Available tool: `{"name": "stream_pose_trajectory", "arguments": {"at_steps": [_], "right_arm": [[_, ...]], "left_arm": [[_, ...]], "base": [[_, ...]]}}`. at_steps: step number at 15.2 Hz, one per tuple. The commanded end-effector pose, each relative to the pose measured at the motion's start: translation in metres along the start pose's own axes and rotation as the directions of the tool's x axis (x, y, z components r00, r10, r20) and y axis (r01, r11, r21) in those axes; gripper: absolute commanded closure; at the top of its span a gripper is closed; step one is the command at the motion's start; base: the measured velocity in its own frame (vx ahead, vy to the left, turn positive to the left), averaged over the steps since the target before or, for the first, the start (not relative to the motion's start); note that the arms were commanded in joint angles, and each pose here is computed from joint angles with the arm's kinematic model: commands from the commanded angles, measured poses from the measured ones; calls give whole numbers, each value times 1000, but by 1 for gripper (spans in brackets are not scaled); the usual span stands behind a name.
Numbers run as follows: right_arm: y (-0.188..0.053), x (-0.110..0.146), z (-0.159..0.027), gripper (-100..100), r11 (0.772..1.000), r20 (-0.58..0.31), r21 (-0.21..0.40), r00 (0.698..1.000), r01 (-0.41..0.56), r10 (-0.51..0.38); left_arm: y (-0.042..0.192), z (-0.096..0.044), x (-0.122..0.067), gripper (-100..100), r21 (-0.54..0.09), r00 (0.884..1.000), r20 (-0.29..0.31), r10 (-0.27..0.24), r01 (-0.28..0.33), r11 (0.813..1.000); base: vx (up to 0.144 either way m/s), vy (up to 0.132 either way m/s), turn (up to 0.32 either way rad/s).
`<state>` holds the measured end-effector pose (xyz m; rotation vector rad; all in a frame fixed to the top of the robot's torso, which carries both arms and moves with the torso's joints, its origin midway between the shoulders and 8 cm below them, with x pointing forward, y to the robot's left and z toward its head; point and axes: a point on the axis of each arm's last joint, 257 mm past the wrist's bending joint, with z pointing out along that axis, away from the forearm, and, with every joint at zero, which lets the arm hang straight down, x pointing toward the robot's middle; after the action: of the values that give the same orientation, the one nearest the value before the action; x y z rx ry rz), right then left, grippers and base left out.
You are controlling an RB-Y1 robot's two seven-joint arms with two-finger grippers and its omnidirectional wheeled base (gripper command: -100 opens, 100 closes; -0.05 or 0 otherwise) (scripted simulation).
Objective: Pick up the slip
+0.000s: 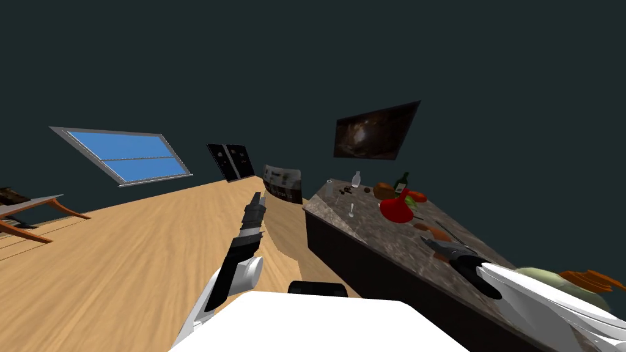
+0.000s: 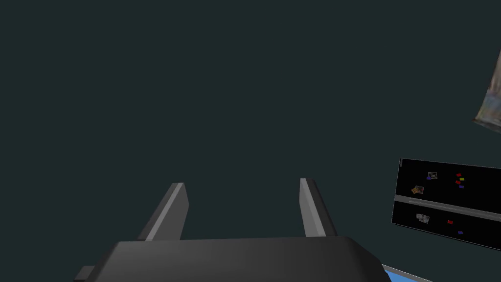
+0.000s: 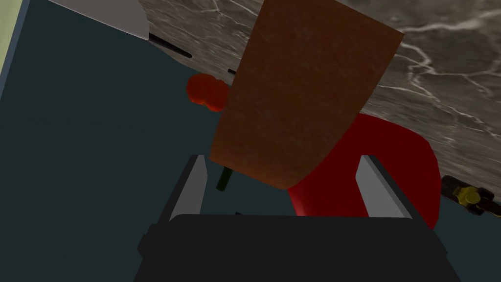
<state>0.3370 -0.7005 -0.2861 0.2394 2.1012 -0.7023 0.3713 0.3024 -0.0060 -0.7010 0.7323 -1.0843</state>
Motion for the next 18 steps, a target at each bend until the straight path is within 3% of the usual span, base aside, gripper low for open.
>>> {"name": "stream_pose_trajectory", "arguments": {"at_steps": [1, 2, 6, 7, 18], "right_arm": [[0, 0, 0, -100, 1000, 0, 0, 1000, 0, 0], [-1, 0, 0, 100, 1000, -1, 2, 1000, -3, 3], [-4, -2, 1, 100, 1000, 3, 10, 1000, -4, 4], [6, -2, -4, 100, 1000, 6, -20, 1000, 8, -8], [31, -14, -26, 100, 993, 56, -103, 997, 65, -59]], "left_arm": [[0, 0, 0, 0, 0, 1000, 0, 0, 0, 1000], [0, 0, 0, 0, 0, 1000, 0, 0, 0, 1000], [0, 0, 0, 0, 0, 1000, 0, 0, 0, 1000], [0, 0, 0, 0, 0, 1000, 0, 0, 0, 1000], [0, 0, 0, 0, 0, 1000, 0, 0, 0, 1000]], "base": [[-44, -11, 37], [-16, -7, -5], [-1, -4, -7], [67, 16, -183], [95, 28, -177]]}}
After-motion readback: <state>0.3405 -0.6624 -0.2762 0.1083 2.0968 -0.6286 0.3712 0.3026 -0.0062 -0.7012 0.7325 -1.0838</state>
